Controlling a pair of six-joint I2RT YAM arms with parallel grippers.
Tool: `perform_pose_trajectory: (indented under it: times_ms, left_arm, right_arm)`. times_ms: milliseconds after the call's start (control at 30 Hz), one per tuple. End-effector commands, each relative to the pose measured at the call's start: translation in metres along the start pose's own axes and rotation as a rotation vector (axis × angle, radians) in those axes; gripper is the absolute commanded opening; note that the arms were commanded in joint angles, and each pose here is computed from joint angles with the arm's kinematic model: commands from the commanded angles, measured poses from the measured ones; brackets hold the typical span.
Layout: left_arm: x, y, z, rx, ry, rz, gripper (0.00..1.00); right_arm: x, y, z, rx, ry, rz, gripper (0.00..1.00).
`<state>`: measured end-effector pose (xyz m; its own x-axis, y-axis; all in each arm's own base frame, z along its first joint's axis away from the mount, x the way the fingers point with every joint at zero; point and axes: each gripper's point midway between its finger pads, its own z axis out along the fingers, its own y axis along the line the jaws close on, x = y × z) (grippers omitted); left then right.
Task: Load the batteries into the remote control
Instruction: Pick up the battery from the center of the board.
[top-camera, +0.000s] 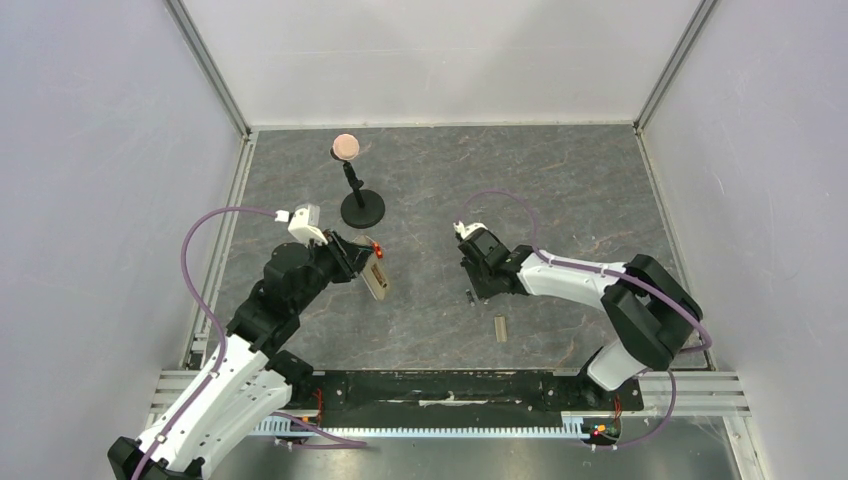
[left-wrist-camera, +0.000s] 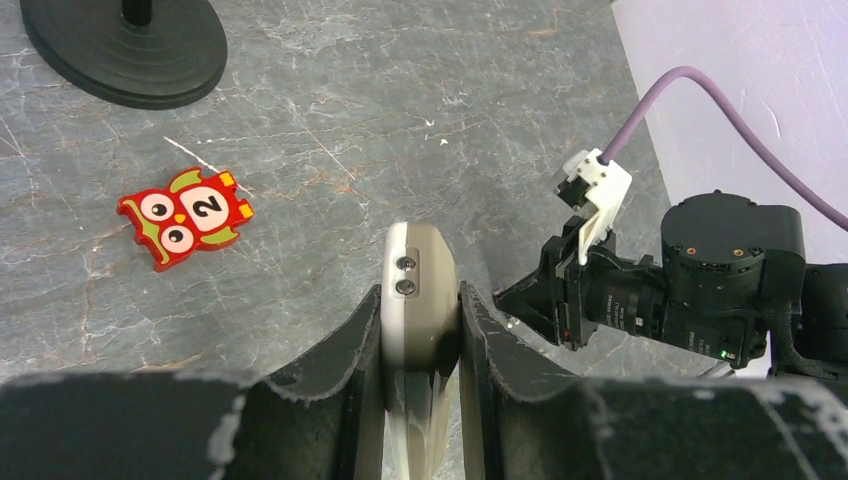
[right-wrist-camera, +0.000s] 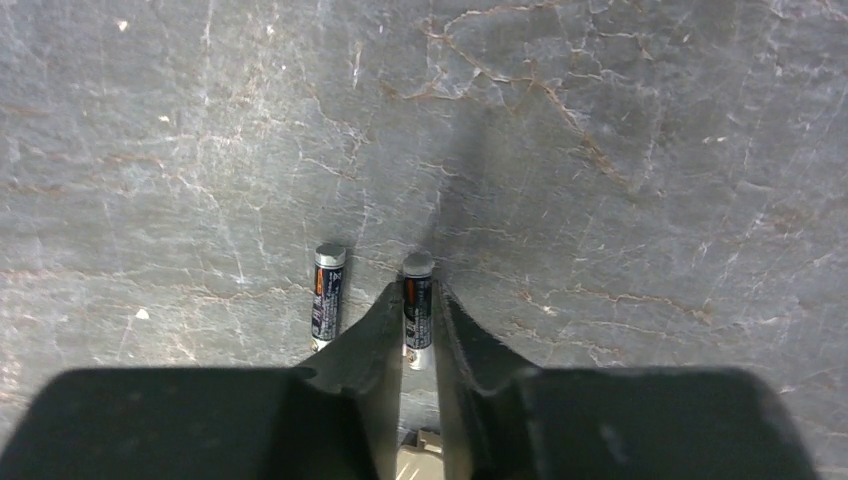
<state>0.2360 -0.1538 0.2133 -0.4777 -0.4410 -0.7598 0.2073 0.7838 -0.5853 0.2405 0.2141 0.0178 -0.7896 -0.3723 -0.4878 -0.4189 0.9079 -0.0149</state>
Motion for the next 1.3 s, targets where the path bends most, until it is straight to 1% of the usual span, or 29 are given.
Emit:
perform_pose_trajectory:
  times_ms: [0, 67, 100, 167, 233, 367, 467, 600, 700, 800, 900, 933, 967, 1033, 1100, 1133, 1200, 1267]
  left_arm:
    - [-0.013, -0.001, 0.001, 0.004, -0.062, 0.017, 0.02]
    - [-0.013, 0.0, 0.0, 0.002, -0.063, 0.016, 0.02]
    - [-0.013, 0.0, 0.0, 0.002, -0.067, 0.017, 0.02]
    - [-0.014, 0.0, -0.001, 0.003, -0.072, 0.016, 0.02]
    - [-0.014, -0.001, -0.001, 0.008, -0.077, 0.013, 0.02]
    - [-0.012, -0.001, 0.0, 0.02, -0.081, 0.003, 0.02]
    - [-0.011, -0.003, 0.001, 0.036, -0.083, -0.005, 0.02]
    - [-0.011, -0.005, 0.002, 0.053, -0.087, -0.008, 0.02]
    - [-0.011, -0.006, 0.002, 0.057, -0.089, -0.01, 0.02]
    - [-0.01, -0.006, 0.002, 0.06, -0.083, -0.007, 0.02]
    - [-0.008, -0.007, 0.002, 0.063, -0.076, 0.005, 0.02]
    - [-0.009, -0.007, 0.001, 0.062, -0.075, 0.008, 0.02]
    - [-0.009, -0.007, 0.002, 0.061, -0.075, 0.011, 0.02]
    - [-0.009, -0.005, 0.002, 0.055, -0.076, 0.016, 0.02]
    - [-0.009, -0.004, 0.003, 0.053, -0.076, 0.022, 0.02]
    - [-0.009, -0.004, 0.004, 0.05, -0.074, 0.025, 0.02]
    - [-0.009, -0.004, 0.005, 0.05, -0.071, 0.032, 0.02]
    - [-0.008, -0.005, 0.006, 0.053, -0.067, 0.041, 0.02]
  right_arm:
    - [-0.007, -0.004, -0.001, 0.056, 0.003, 0.055, 0.11]
    - [-0.004, -0.008, -0.001, 0.086, 0.014, 0.1, 0.03]
    - [-0.003, -0.012, -0.001, 0.111, 0.011, 0.137, 0.0]
    - [-0.003, -0.021, -0.004, 0.16, -0.007, 0.242, 0.0]
    - [-0.005, -0.03, -0.008, 0.176, -0.041, 0.405, 0.0]
    - [-0.006, -0.051, -0.016, 0.163, -0.108, 0.812, 0.0]
    - [-0.005, -0.066, -0.021, 0.197, -0.159, 1.088, 0.0]
    - [0.006, -0.079, -0.023, 0.311, -0.18, 1.367, 0.0]
    - [0.014, -0.085, -0.02, 0.409, -0.154, 1.488, 0.01]
    - [0.018, -0.088, -0.014, 0.493, -0.124, 1.539, 0.03]
    - [0.01, -0.088, -0.014, 0.489, -0.143, 1.568, 0.05]
    - [0.005, -0.088, -0.017, 0.48, -0.156, 1.569, 0.11]
    - [0.002, -0.09, -0.02, 0.48, -0.17, 1.56, 0.2]
    - [-0.01, -0.095, -0.03, 0.471, -0.212, 1.537, 0.41]
    - [-0.019, -0.101, -0.041, 0.462, -0.26, 1.492, 0.56]
    - [-0.023, -0.104, -0.048, 0.456, -0.287, 1.457, 0.6]
    - [-0.037, -0.11, -0.057, 0.42, -0.349, 1.321, 0.64]
    - [-0.048, -0.112, -0.061, 0.375, -0.393, 1.102, 0.69]
